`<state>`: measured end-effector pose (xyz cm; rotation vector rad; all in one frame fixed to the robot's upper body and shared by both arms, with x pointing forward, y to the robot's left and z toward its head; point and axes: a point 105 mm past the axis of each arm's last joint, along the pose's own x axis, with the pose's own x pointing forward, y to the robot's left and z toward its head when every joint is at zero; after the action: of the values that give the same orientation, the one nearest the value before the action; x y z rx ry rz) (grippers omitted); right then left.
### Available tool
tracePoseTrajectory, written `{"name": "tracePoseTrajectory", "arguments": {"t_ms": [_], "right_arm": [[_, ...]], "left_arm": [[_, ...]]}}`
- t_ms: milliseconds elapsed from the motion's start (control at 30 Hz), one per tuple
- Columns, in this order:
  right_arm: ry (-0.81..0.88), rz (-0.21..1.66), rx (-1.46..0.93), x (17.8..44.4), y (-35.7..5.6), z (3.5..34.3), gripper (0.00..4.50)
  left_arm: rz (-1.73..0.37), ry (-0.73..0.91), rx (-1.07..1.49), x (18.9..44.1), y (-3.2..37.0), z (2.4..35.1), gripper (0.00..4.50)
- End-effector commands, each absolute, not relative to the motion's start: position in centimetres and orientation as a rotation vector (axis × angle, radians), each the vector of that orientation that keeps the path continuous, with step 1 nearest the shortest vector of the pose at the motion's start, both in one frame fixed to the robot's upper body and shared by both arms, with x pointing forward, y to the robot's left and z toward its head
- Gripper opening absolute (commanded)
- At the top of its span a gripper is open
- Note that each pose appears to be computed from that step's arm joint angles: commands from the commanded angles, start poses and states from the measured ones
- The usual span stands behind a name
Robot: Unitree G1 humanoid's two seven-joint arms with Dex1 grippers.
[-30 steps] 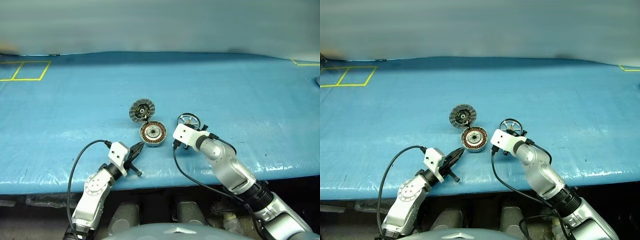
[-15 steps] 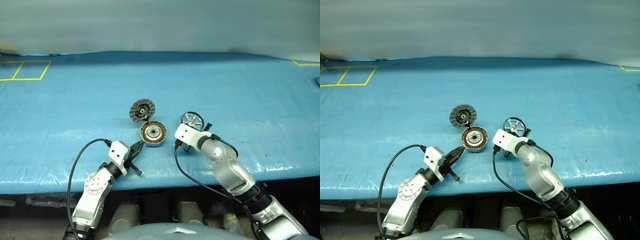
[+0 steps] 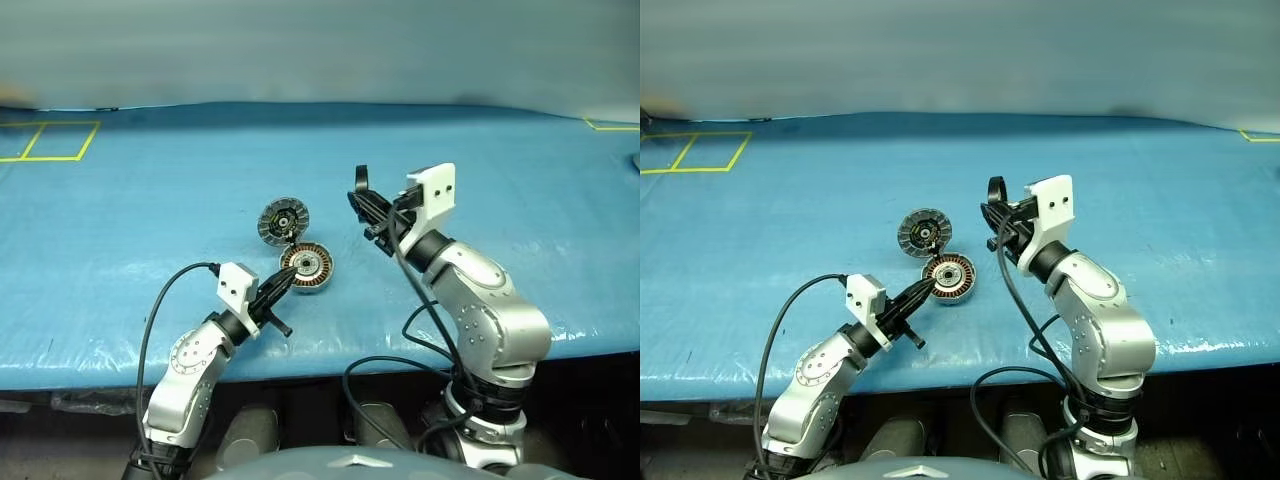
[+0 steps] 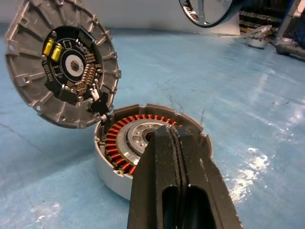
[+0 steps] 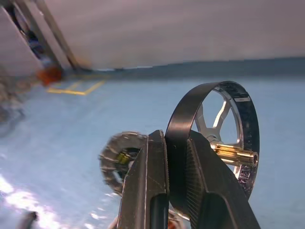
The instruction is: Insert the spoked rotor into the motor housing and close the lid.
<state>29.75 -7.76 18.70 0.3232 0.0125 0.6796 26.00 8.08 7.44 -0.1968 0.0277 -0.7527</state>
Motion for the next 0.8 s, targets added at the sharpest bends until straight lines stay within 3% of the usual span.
{"name": "tracePoseTrajectory", "arguments": {"t_ms": [33, 200, 267, 567, 800], "right_arm": [[-0.036, 0.75, 0.526, 28.5, -6.9, 20.3, 0.12], [-0.019, 0.816, 0.743, 27.7, -5.4, 20.4, 0.12], [-0.003, 0.845, 0.752, 27.4, -4.7, 20.3, 0.12], [-0.019, 0.925, 0.964, 26.5, -4.1, 21.9, 0.12], [0.005, 0.997, 1.154, 25.4, -3.2, 23.0, 0.12]], "left_arm": [[-0.818, -0.008, -0.353, 25.6, 7.4, 9.8, 0.0], [-0.841, 0.02, -0.583, 25.3, 8.0, 10.8, 0.0], [-0.846, 0.031, -0.707, 24.9, 8.4, 11.0, 0.38], [-0.723, -0.028, -1.279, 25.3, 10.4, 12.8, 3.23], [-0.747, -0.011, -1.624, 25.7, 9.8, 13.6, 3.28]]}}
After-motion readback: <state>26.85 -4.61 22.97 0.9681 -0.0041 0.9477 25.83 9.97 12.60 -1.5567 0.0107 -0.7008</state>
